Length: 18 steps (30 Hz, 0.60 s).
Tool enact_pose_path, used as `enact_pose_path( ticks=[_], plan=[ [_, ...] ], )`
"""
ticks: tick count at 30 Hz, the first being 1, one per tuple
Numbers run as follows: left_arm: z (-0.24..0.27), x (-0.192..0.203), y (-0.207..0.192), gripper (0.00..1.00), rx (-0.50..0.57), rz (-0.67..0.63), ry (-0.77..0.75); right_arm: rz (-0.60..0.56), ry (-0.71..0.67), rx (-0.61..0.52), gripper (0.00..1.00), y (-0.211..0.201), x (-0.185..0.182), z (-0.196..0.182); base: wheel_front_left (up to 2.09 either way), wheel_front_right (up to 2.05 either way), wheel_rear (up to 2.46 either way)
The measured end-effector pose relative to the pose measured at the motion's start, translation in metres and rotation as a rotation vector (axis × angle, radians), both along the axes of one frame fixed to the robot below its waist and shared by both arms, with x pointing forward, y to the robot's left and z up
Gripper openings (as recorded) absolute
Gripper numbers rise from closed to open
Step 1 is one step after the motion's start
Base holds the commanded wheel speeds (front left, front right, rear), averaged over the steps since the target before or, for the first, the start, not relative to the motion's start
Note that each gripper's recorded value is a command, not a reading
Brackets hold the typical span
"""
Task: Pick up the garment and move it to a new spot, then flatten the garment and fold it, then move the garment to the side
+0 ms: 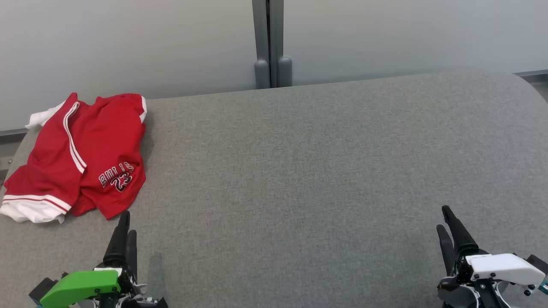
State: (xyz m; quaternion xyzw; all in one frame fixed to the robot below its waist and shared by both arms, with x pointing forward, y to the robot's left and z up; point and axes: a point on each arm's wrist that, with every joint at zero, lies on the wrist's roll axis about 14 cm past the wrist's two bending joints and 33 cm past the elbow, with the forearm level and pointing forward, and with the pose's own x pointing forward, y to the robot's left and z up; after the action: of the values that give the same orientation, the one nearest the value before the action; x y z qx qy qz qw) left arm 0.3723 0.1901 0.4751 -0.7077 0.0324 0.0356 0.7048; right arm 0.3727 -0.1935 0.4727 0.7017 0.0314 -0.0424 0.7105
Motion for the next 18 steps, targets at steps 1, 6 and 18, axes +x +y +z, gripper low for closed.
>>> enact_pose_path(
  ticks=[1,6,18],
  plan=[
    [0.001,0.0,-0.001,1.0,0.005,-0.001,-0.002,-0.002,0.0,-0.01,1.0,0.0,0.0,0.0,0.0,0.0,0.0],
    [0.003,-0.001,-0.003,1.0,0.055,-0.003,-0.009,-0.015,0.0,-0.065,1.0,-0.003,-0.001,0.001,0.0,0.0,0.0],
    [0.021,0.003,-0.004,1.0,0.253,-0.002,-0.059,-0.008,-0.061,-0.328,1.0,-0.004,0.004,0.023,0.0,0.0,0.0]
  ],
)
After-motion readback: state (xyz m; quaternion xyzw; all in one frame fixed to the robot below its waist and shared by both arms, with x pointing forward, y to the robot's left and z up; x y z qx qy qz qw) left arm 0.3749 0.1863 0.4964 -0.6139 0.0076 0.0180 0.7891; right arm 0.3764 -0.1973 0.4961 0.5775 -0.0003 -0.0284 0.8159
